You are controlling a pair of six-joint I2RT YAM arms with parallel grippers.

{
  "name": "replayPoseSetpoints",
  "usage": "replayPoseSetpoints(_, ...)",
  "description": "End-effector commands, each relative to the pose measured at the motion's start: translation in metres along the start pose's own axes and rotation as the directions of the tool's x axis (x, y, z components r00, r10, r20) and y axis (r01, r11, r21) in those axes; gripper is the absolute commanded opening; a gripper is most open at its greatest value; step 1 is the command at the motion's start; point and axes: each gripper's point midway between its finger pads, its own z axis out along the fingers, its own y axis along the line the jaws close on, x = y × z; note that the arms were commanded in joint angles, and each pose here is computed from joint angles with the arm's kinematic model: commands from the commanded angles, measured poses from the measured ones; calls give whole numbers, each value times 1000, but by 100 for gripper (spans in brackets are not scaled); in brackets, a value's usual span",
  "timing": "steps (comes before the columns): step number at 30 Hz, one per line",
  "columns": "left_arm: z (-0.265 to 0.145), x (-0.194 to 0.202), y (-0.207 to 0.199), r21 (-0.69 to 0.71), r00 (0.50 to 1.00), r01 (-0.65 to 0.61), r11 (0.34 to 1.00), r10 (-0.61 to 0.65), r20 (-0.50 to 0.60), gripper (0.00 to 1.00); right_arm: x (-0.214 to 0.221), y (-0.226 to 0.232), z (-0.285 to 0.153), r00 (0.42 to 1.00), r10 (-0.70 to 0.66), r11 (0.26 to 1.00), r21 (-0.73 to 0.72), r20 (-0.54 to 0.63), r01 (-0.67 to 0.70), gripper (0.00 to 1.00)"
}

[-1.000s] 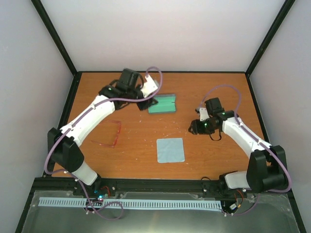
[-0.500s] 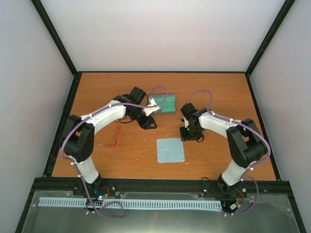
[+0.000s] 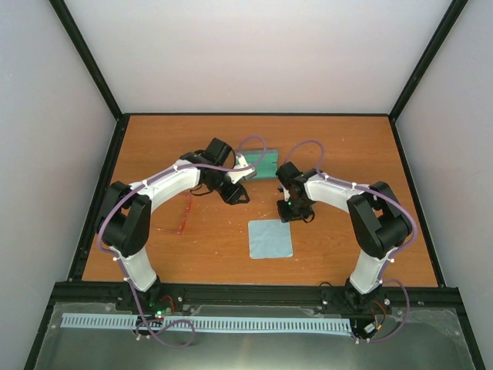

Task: Organize the sunglasses
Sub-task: Fold the glasses cleaning cloth at the center of the board.

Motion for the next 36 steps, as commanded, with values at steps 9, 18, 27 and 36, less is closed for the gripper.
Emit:
replayPoseSetpoints(9,5,1,4,-17,1000,13,1000,-13,1,39,16,-1,16,998,-10,999,36,-67,12,34)
replayPoseSetpoints(18,6,9,5,-28,1000,22,999,-23,-17,39,33,8,33,989,-49,996,61,-141,58,10)
replayPoseSetpoints(27,19,15,7,-1,997,44,999,-44,-59,39,28,8,21,993,-41,996,77,-113,49,3)
replayPoseSetpoints(36,50,36,-15,-30,981,-94,995,87,-174,34,9,12,7,999,-26,996,85,-37,30,3)
